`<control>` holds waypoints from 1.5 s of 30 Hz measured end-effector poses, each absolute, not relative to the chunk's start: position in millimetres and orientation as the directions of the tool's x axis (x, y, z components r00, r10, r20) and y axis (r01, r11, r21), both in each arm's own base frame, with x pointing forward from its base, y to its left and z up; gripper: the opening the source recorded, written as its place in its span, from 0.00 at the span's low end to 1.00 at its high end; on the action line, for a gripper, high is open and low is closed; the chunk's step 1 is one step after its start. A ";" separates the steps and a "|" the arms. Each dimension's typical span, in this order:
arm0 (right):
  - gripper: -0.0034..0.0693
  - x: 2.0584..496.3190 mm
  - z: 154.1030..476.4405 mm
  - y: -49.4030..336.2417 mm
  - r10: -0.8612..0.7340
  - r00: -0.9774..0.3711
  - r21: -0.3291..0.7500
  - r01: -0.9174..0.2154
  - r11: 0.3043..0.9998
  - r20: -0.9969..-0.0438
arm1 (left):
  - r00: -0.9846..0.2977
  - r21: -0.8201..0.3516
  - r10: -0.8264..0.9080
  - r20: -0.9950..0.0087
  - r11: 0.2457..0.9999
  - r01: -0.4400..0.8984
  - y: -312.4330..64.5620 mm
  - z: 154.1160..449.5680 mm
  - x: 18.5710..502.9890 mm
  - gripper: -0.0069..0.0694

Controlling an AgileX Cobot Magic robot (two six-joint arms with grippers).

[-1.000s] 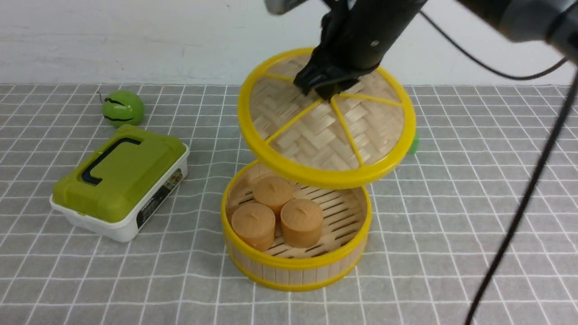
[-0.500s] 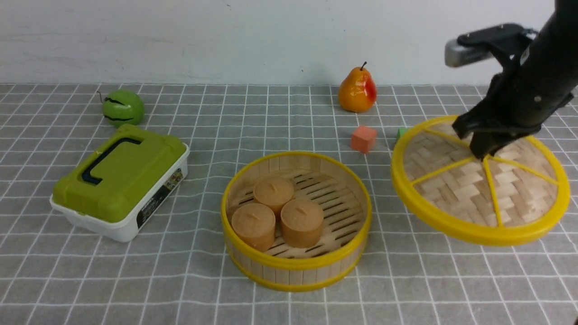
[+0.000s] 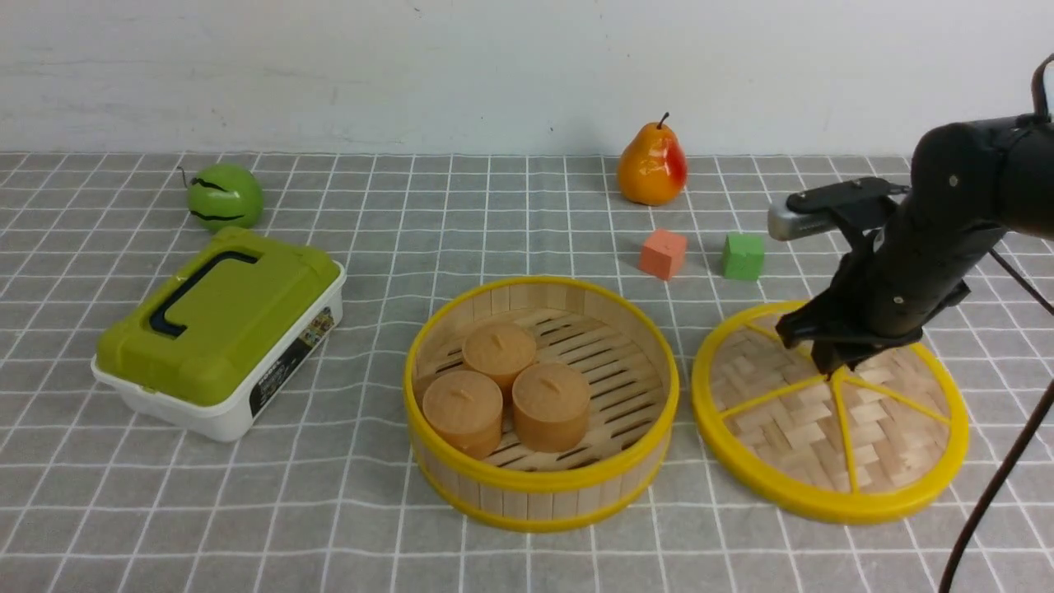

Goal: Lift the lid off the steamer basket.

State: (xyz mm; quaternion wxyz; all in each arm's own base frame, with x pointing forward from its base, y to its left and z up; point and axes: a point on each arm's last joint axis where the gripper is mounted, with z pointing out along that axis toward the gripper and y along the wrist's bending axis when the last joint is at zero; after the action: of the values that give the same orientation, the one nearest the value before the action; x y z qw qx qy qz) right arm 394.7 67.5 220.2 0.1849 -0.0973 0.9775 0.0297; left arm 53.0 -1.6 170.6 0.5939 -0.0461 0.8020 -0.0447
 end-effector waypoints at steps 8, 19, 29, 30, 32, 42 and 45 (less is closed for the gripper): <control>0.70 349.3 301.9 60.9 -0.187 -0.883 0.021 -0.217 0.976 -0.430 | -0.290 -0.126 -0.127 -0.948 0.992 -0.021 -1.6 170.6 53.0 0.40; 0.31 187.2 378.6 38.6 -0.119 -0.674 0.054 -0.230 0.972 -0.729 | -0.290 -0.126 -0.127 -0.948 0.992 -0.021 -1.6 170.6 53.0 0.40; 0.02 108.3 365.3 25.2 -0.081 -0.490 0.040 -0.231 0.972 -0.868 | -0.290 -0.126 -0.127 -0.948 0.992 -0.021 -1.6 170.6 53.0 0.40; 0.02 103.7 364.9 24.6 -0.079 -0.479 0.040 -0.232 0.972 -0.874 | -0.290 -0.126 -0.127 -0.948 0.992 -0.021 -1.6 170.6 53.0 0.40; 0.02 92.7 365.6 23.0 -0.072 -0.451 0.041 -0.235 0.971 -0.890 | -0.290 -0.126 -0.127 -0.948 0.992 -0.021 -1.6 170.6 53.0 0.40; 0.03 71.2 362.1 18.2 -0.095 -0.448 0.013 -0.233 0.972 -0.889 | -0.290 -0.126 -0.127 -0.948 0.992 -0.021 -1.6 170.6 53.0 0.40; 0.03 79.1 344.7 19.9 -0.040 -0.344 0.041 -0.225 0.973 -0.938 | -0.290 -0.126 -0.127 -0.948 0.992 -0.021 -1.6 170.6 53.0 0.40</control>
State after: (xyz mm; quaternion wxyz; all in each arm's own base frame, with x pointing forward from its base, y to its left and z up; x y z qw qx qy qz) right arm 79.1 19.9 344.7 0.5671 -0.0812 0.8156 0.0816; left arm 53.0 -1.6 170.6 0.5939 -0.0461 0.8020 -0.0447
